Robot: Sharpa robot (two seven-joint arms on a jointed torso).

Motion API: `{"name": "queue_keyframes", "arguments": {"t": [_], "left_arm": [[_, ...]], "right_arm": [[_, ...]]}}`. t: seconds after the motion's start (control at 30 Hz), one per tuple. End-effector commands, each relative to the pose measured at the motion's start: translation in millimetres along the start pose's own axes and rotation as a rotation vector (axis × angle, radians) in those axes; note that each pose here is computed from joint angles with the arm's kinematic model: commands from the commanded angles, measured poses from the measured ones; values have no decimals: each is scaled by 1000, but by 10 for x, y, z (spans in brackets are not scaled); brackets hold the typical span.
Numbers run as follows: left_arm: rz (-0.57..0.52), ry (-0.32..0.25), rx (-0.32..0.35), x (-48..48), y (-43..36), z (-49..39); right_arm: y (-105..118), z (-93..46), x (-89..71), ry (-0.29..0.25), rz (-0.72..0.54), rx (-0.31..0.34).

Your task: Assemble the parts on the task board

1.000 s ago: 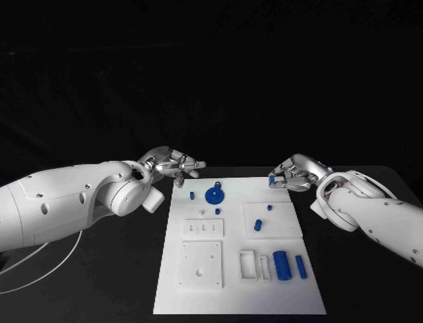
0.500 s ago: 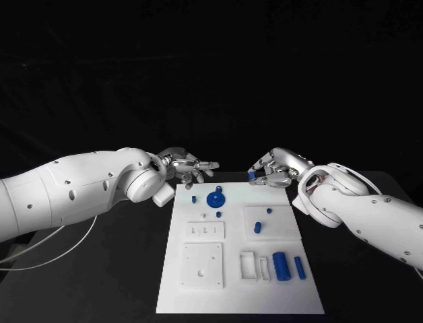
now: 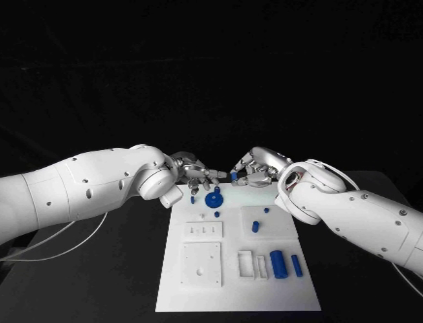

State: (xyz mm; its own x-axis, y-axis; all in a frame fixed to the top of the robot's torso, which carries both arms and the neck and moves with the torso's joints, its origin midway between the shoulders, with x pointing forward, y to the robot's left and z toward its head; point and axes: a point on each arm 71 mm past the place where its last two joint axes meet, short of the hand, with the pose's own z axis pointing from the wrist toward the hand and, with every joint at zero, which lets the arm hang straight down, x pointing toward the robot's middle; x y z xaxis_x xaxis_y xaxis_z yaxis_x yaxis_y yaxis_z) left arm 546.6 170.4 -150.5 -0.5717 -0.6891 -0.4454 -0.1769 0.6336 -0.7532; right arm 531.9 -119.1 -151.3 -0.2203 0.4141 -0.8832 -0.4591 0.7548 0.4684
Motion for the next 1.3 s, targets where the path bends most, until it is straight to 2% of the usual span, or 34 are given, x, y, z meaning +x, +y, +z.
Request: {"name": "queue_keyframes", "arguments": {"t": [0.03,0.57,0.9,1.3], "left_arm": [[46,3,-41,23,-12,11],[56,23,-32,109,-70,24],[75,41,-44,144,-81,31],[96,30,-62,150,-85,47]], "right_arm": [[24,14,39,32,-24,20],[112,57,184,73,-45,17],[168,68,211,74,-45,7],[213,73,228,81,-44,-3]]}}
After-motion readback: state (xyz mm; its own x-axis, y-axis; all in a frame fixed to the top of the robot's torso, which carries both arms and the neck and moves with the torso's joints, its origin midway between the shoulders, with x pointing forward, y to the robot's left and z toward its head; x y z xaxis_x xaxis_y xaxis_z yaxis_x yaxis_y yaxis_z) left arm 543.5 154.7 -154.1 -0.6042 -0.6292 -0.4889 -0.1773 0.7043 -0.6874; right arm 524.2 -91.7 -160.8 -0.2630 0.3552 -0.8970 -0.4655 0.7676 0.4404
